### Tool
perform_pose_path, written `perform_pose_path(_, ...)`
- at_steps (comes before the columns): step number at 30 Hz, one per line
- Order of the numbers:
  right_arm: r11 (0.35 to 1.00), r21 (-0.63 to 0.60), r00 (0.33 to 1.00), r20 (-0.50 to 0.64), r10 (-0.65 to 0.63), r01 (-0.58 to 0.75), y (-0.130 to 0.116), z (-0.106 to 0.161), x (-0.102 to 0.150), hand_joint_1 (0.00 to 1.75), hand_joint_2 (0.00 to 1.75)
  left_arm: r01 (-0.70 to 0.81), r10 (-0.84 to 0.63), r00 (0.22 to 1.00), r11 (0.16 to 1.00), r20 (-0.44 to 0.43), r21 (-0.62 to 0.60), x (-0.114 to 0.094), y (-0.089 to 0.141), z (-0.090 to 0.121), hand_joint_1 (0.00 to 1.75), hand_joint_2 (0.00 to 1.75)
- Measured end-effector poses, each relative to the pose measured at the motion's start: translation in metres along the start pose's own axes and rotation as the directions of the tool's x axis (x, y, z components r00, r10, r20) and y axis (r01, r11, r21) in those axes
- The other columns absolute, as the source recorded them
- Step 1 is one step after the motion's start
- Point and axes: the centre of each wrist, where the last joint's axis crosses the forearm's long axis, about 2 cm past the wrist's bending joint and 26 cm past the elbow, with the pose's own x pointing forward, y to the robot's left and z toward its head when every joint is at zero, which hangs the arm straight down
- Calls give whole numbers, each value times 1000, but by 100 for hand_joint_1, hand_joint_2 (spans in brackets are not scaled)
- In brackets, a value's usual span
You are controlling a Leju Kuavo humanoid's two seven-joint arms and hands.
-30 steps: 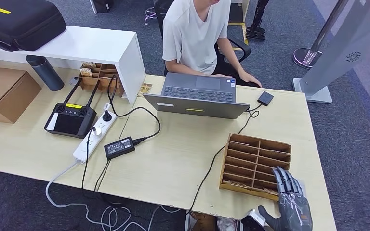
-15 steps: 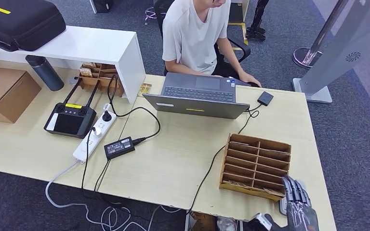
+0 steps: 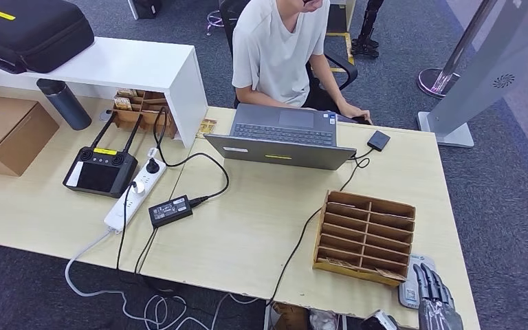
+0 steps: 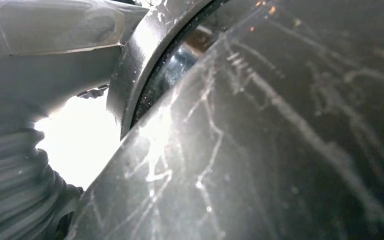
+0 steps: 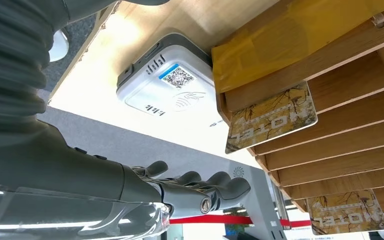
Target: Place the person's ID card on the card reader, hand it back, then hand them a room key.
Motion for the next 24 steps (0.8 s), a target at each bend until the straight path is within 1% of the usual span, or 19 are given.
perform_pose_path(6, 1000, -11, 1000, 22, 9, -8, -1, -4, 0, 0, 175, 1, -1, 1000, 1000, 0, 0, 0, 0, 0, 0, 175)
perform_pose_path(15, 999, -44, 997, 78, 11, -8, -4, -21, 2, 0, 175, 3, -3, 1000, 1000, 0, 2, 0, -1, 0, 0, 175)
perform_pose_path(24, 999, -54, 996, 90, 3, 2, -3, -31, 3, 0, 175, 3, -3, 1000, 1000, 0, 2, 1, -1, 0, 0, 175)
